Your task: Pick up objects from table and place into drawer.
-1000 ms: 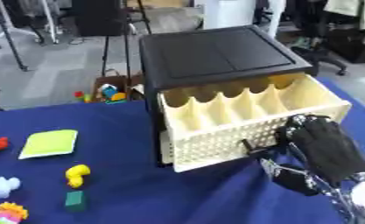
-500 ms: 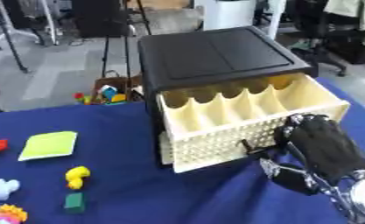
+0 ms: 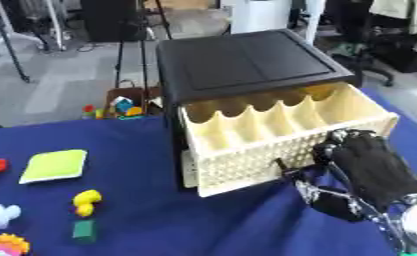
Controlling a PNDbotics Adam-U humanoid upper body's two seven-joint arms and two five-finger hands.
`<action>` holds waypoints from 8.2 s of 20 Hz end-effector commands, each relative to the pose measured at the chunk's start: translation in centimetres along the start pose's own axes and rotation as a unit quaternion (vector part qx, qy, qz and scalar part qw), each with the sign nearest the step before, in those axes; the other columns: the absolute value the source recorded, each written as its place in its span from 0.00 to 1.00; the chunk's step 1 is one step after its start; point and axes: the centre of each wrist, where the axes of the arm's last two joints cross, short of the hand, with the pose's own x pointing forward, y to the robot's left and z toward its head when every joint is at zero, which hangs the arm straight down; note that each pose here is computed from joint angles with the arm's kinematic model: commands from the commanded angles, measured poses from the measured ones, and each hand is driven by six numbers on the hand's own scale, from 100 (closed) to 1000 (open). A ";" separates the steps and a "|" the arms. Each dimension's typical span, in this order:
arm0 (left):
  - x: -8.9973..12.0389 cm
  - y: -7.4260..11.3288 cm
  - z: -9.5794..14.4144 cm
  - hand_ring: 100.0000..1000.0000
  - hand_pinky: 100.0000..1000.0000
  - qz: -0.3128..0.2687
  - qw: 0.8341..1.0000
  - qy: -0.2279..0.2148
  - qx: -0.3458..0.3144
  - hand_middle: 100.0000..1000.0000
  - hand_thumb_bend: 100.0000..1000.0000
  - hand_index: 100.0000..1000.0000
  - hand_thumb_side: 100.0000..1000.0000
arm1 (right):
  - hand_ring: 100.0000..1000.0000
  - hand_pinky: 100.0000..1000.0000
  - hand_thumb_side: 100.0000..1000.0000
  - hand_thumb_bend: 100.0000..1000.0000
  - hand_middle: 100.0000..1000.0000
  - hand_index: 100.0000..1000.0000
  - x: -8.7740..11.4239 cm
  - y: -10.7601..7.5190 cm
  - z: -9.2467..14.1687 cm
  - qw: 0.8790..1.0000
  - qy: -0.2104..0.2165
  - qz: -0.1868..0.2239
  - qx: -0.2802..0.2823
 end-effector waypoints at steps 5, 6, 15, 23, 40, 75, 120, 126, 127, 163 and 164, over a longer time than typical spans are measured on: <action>0.4 0.0 -0.7 0.75 0.66 0.001 1.000 -0.014 -0.005 0.80 0.29 0.84 1.00 | 0.50 0.40 0.45 0.37 0.55 0.93 -0.9 -1.7 -0.9 1.000 -0.008 0.015 -0.019; 0.4 0.0 -0.7 0.75 0.66 0.002 1.000 -0.014 -0.005 0.80 0.29 0.84 1.00 | 0.50 0.40 0.45 0.37 0.55 0.92 -0.9 -1.8 -0.9 1.000 -0.008 0.015 -0.018; 0.4 -0.1 -0.7 0.75 0.66 0.002 1.000 -0.015 -0.004 0.80 0.29 0.84 1.00 | 0.48 0.39 0.44 0.34 0.49 0.80 -1.1 -1.8 -0.9 1.000 -0.007 0.014 -0.006; 0.5 -0.2 -0.8 0.75 0.66 0.004 1.000 -0.016 -0.003 0.80 0.28 0.84 1.00 | 0.42 0.37 0.33 0.25 0.39 0.72 -0.6 -0.8 -0.2 0.999 -0.007 0.006 0.037; 0.4 -0.1 -0.7 0.75 0.66 0.005 1.000 -0.015 -0.001 0.80 0.28 0.84 1.00 | 0.31 0.31 0.21 0.13 0.23 0.39 -0.1 -0.3 0.0 0.998 -0.006 -0.002 0.058; 0.4 -0.2 -0.7 0.75 0.66 0.007 1.000 -0.014 -0.006 0.80 0.28 0.84 1.00 | 0.29 0.23 0.18 0.09 0.08 0.17 -0.7 -3.1 -2.0 0.992 -0.008 -0.033 -0.122; 0.5 -0.2 -0.8 0.76 0.66 0.006 1.000 -0.015 -0.002 0.80 0.27 0.84 1.00 | 0.26 0.23 0.14 0.15 0.13 0.17 0.1 -0.3 0.0 0.998 -0.035 -0.056 -0.013; 0.4 -0.2 -0.8 0.76 0.65 0.006 1.000 -0.015 -0.002 0.80 0.27 0.84 1.00 | 0.26 0.23 0.13 0.16 0.13 0.17 0.4 -0.5 -0.3 0.997 -0.049 -0.061 -0.021; 0.4 -0.2 -0.8 0.76 0.65 0.006 1.000 -0.015 -0.002 0.80 0.27 0.84 1.00 | 0.26 0.23 0.13 0.16 0.13 0.17 0.5 -0.5 -0.3 0.996 -0.052 -0.063 -0.021; 0.5 -0.1 -0.8 0.76 0.65 0.005 1.000 -0.015 -0.005 0.80 0.27 0.84 1.00 | 0.24 0.22 0.11 0.18 0.13 0.17 0.0 0.6 0.9 0.997 -0.034 -0.065 -0.008; 0.5 -0.2 -0.8 0.76 0.65 0.005 1.000 -0.015 -0.005 0.80 0.27 0.84 1.00 | 0.24 0.22 0.11 0.18 0.12 0.17 0.1 0.5 0.8 0.997 -0.041 -0.070 -0.009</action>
